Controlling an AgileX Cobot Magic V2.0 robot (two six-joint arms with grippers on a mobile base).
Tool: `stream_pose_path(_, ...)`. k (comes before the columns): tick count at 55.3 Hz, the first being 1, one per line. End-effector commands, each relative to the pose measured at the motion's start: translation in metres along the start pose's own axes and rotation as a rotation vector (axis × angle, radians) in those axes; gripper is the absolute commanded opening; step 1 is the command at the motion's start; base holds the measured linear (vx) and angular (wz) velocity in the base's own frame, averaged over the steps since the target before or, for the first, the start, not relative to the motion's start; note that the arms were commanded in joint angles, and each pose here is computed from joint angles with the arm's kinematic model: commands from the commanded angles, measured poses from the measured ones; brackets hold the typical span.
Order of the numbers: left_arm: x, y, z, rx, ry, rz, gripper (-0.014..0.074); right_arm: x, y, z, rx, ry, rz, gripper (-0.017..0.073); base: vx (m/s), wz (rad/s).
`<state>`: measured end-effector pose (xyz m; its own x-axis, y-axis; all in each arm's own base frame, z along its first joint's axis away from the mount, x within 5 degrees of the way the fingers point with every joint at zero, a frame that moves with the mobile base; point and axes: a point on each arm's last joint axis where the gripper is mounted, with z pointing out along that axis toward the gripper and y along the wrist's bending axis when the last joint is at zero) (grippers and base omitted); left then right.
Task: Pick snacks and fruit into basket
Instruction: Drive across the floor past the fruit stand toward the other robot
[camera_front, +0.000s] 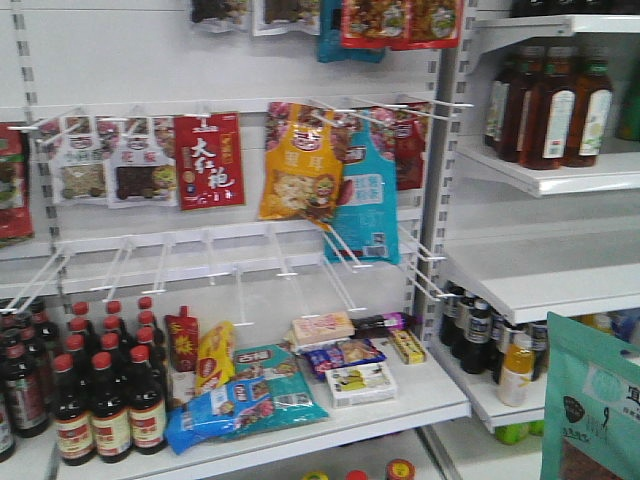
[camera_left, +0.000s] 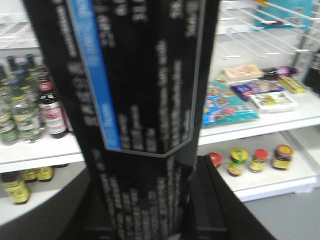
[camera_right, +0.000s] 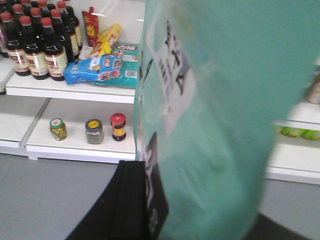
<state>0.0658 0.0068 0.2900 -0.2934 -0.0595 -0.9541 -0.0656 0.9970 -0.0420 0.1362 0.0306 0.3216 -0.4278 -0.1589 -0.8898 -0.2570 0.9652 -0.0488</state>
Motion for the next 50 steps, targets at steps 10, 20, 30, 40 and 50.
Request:
stream_pose_path(10, -0.0186, -0.0025, -0.0050, 0.027, -0.119, 0.009, 0.0001, -0.0175, -0.0015, -0.0065, 0.016, -0.124, -0.010, -0.0008, -0.14, -0.66)
stream_pose_path(20, -0.0186, -0.0025, -0.0050, 0.027, -0.119, 0.009, 0.0001, -0.0176, -0.0016, -0.0065, 0.016, -0.125, -0.010, -0.0008, -0.12, -0.73)
stream_pose_path(30, -0.0186, -0.0025, -0.0050, 0.027, -0.119, 0.009, 0.0001, -0.0176, -0.0016, -0.0065, 0.016, -0.125, -0.010, -0.0008, -0.08, -0.75)
stream_pose_path(40, -0.0186, -0.0025, -0.0050, 0.027, -0.119, 0.009, 0.0001, -0.0149, -0.0012, -0.0062, 0.012, -0.095, -0.010, -0.0008, -0.04, -0.73)
stream_pose_path(50, -0.0186, -0.0025, -0.0050, 0.027, -0.119, 0.009, 0.0001, -0.0134, -0.0011, -0.0060, 0.010, -0.079, -0.010, -0.0008, 0.01, -0.70)
